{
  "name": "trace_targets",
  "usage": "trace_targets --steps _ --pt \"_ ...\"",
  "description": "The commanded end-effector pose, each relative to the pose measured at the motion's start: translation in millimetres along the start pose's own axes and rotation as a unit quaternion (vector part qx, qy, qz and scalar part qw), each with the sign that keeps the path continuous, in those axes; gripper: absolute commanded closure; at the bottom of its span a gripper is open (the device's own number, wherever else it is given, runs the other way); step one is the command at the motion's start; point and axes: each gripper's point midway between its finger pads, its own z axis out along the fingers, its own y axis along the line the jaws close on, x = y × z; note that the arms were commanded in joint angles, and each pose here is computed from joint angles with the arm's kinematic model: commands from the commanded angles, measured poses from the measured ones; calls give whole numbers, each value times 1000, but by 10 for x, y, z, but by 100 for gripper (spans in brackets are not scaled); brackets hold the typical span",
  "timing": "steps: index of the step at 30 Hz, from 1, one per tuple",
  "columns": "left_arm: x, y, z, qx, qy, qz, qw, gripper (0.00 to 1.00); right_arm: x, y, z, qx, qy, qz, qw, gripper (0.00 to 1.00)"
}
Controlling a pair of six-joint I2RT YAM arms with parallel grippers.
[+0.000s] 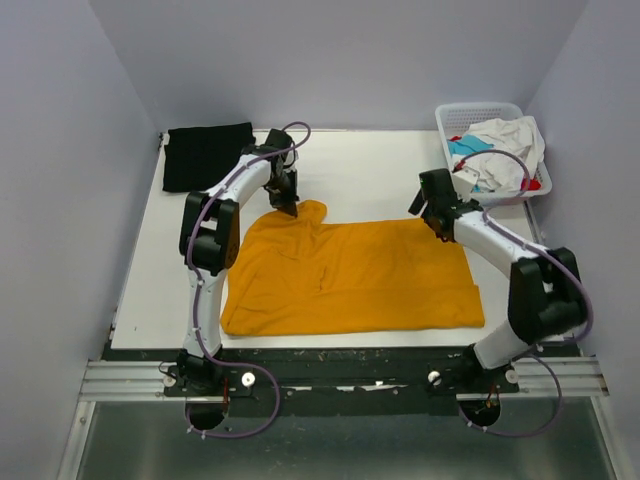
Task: Fold and stack the t-shirts
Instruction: Grab the side of the flattened tshirt furthest away from the robot with both arms
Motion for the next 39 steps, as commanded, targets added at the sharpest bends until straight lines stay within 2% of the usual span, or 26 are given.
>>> trace_targets --steps 1,4,12,15,21,24,29,33,37,39 --pt "-122 -30 -177 -11 -34 16 999 100 -89 -162 376 142 -11 -11 990 5" --pt "-117 -1 -195 -19 -38 13 999 100 -6 -168 653 200 3 -36 979 6" --pt "-170 23 -222 -28 -53 10 998 100 211 -45 1124 213 37 -53 975 11" --pt "-181 46 -218 -34 -53 6 998 100 297 -133 1108 228 47 -63 971 18" --pt "-191 119 -235 -54 -58 1 997 100 376 -387 908 254 47 -67 964 22" --pt "-193 146 -239 -57 -59 -1 997 100 345 -497 831 268 36 -66 960 26" --pt "-198 176 -251 -60 -62 -2 996 100 284 -546 841 284 23 -68 956 41" --pt "-233 211 -253 -60 -66 -4 996 100 260 -506 916 284 18 -65 956 58" --pt "-319 213 -272 -57 -73 -6 996 100 198 -400 1009 275 15 -66 959 71" --pt "-366 199 -276 -56 -77 -4 995 100 154 -317 1057 264 13 -64 962 81"
